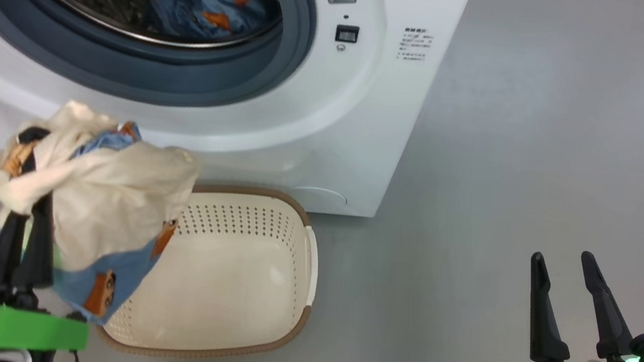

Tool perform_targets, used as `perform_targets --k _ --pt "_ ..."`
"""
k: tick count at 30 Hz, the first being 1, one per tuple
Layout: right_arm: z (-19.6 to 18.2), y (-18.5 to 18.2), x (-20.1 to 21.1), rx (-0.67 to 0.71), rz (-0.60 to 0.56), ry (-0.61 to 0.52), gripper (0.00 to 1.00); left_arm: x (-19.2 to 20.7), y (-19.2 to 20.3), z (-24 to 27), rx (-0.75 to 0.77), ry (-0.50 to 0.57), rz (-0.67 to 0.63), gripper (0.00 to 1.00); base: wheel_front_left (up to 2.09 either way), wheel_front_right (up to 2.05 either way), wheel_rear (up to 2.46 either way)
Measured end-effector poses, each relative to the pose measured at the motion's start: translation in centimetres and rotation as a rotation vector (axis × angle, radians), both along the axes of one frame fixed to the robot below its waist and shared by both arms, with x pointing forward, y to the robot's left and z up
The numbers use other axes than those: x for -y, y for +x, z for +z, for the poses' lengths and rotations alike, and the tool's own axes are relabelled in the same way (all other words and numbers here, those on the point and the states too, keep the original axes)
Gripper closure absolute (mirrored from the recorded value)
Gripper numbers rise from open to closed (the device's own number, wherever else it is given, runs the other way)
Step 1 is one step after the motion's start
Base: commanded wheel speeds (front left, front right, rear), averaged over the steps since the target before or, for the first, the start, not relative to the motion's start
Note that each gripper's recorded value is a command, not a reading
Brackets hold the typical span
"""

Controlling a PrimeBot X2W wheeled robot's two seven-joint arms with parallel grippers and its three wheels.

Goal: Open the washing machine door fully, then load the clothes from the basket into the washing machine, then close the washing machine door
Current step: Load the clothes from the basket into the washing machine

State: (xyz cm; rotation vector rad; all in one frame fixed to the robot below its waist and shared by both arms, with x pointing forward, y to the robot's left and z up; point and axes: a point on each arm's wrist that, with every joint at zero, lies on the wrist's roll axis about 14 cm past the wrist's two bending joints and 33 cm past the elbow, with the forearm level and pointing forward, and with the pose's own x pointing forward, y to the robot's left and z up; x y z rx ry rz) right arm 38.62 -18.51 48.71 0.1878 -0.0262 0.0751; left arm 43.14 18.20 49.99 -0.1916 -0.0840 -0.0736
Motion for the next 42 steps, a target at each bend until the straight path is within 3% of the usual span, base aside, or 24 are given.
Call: perform_targets --k 18,42 --pt "-2.8 2.6 0.7 -0.063 -0.04 0.009 0.0 0.3 11.4 1.0 0.077 -0.031 -0.023 1.0 0.0 0.0 0.0" --pt "-6.3 4.3 2.0 -0.147 -0.098 0.008 0.0 4.6 26.7 -2.2 0.022 -0.03 -0.084 1.0 0.0 0.0 0.0"
